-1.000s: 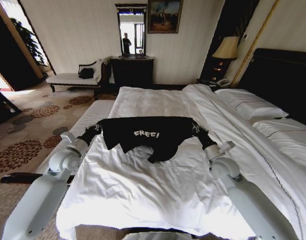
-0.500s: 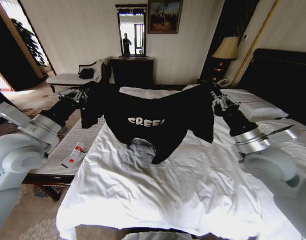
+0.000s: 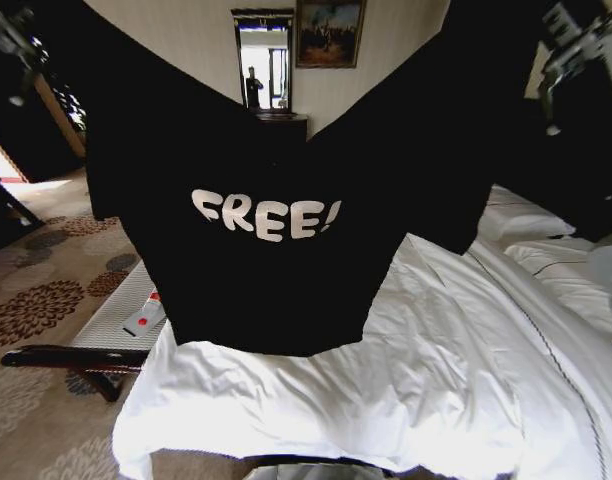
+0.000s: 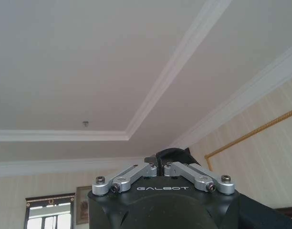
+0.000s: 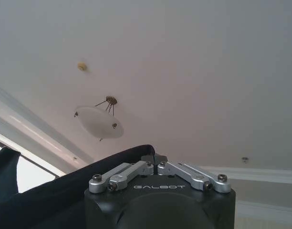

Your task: Fold the clothes on the bed.

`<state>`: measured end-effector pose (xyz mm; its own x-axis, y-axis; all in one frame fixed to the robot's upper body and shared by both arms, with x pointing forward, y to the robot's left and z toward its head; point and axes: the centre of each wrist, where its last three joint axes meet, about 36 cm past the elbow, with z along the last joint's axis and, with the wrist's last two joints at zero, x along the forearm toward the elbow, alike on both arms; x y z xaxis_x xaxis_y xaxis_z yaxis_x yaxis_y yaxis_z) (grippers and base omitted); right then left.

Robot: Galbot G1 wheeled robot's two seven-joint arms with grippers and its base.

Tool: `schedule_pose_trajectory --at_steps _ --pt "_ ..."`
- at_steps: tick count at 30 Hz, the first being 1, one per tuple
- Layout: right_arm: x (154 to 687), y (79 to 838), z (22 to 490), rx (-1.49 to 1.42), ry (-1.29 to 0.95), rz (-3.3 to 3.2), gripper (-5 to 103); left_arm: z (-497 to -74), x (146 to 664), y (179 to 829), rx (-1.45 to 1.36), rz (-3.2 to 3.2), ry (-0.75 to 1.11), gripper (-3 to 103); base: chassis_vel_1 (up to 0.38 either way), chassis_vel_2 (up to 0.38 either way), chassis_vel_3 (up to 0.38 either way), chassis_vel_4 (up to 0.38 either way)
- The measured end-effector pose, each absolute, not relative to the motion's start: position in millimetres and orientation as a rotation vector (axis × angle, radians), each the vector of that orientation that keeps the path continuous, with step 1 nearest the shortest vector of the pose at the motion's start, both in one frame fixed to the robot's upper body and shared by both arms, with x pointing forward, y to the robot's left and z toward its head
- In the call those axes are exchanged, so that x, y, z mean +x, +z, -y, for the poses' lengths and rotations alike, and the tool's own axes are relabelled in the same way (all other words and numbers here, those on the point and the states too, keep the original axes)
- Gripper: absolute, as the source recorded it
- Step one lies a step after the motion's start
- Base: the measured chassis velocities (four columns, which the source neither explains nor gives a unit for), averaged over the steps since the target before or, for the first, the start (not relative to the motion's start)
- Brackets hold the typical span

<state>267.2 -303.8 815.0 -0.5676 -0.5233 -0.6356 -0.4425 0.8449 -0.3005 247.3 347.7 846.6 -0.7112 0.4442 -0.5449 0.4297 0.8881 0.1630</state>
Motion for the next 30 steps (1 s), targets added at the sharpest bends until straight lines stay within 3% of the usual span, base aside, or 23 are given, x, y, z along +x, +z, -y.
schedule_pose_trajectory --at_steps 5,12,24,30 --pt "243 848 297 -0.667 -0.197 -2.242 0 -345 227 864 0.662 -2.44 0.02 2 0.0 0.0 0.0 0.0" --pt "251 843 295 -0.668 -0.224 -2.268 0 -348 240 857 0.63 -2.503 0.017 2 0.0 0.0 0.0 0.0" --pt "333 806 339 -0.567 -0.259 -2.437 0 -365 344 803 0.494 -2.755 0.003 2 0.0 0.0 0.0 0.0" --pt "343 818 352 -0.543 -0.291 -2.412 0 -384 360 816 0.409 -2.753 -0.007 2 0.0 0.0 0.0 0.0"
